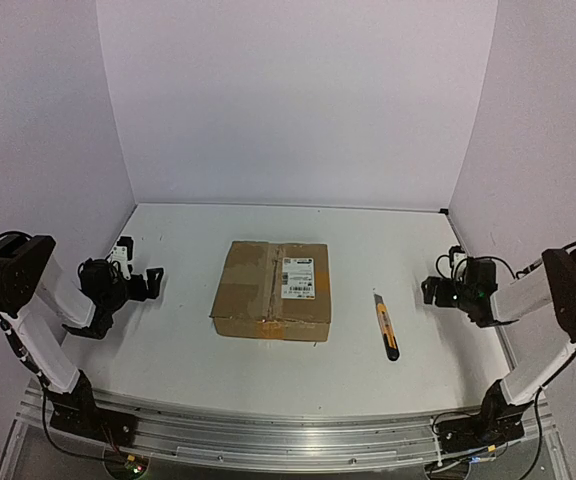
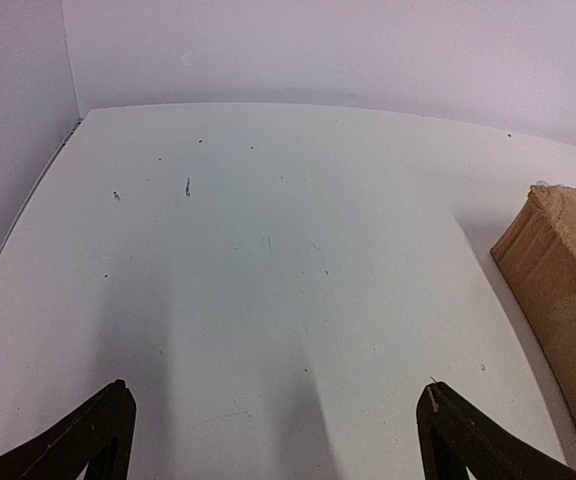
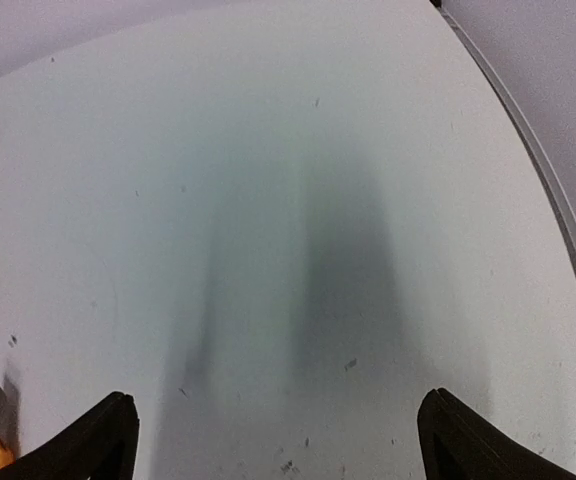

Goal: Unpack the express box

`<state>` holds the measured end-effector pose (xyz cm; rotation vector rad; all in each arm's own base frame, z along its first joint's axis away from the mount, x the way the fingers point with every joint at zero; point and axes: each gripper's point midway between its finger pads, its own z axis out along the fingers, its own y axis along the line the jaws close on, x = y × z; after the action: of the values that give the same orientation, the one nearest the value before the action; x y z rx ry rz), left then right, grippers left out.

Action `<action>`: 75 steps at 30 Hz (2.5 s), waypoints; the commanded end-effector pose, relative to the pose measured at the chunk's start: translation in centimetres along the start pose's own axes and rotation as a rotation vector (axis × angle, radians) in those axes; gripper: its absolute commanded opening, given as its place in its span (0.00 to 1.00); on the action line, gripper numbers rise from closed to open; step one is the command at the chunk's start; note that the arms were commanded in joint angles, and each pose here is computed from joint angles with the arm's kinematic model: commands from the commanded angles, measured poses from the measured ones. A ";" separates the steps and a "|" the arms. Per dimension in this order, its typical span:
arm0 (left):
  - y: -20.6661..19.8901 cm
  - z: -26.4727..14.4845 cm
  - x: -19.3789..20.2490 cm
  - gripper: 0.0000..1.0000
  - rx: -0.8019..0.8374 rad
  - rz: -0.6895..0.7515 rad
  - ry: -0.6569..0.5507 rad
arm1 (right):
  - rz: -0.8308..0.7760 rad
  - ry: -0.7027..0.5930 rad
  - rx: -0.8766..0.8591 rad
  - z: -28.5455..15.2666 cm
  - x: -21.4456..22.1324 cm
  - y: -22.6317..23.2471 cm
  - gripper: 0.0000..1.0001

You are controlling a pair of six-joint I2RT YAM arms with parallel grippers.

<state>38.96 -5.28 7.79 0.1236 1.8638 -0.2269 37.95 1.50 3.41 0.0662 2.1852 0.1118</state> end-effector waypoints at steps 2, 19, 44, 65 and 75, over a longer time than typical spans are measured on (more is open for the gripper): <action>-0.2 -0.2 -2.4 1.00 0.009 0.019 -0.078 | 0.132 0.052 -0.191 -1.5 -4.7 3.9 0.98; -6.8 1.5 -15.1 0.92 0.345 -0.136 0.036 | -0.039 0.515 -0.020 -8.4 5.9 11.8 0.79; -16.4 -1.6 -24.2 0.74 0.661 -0.137 -0.075 | -0.179 0.253 -0.070 -6.6 -3.3 18.5 0.00; -28.0 -3.8 -28.7 0.71 1.027 -0.221 -0.145 | -0.367 -0.363 -0.676 -14.6 -19.5 47.6 0.00; -27.9 -2.7 -28.4 0.26 0.997 -0.278 -0.098 | -0.443 -0.392 -0.699 -15.6 -18.8 48.9 0.00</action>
<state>39.24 -31.01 36.37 0.5357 1.5438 -1.3001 36.71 46.46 29.14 -0.7293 1.7364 0.5094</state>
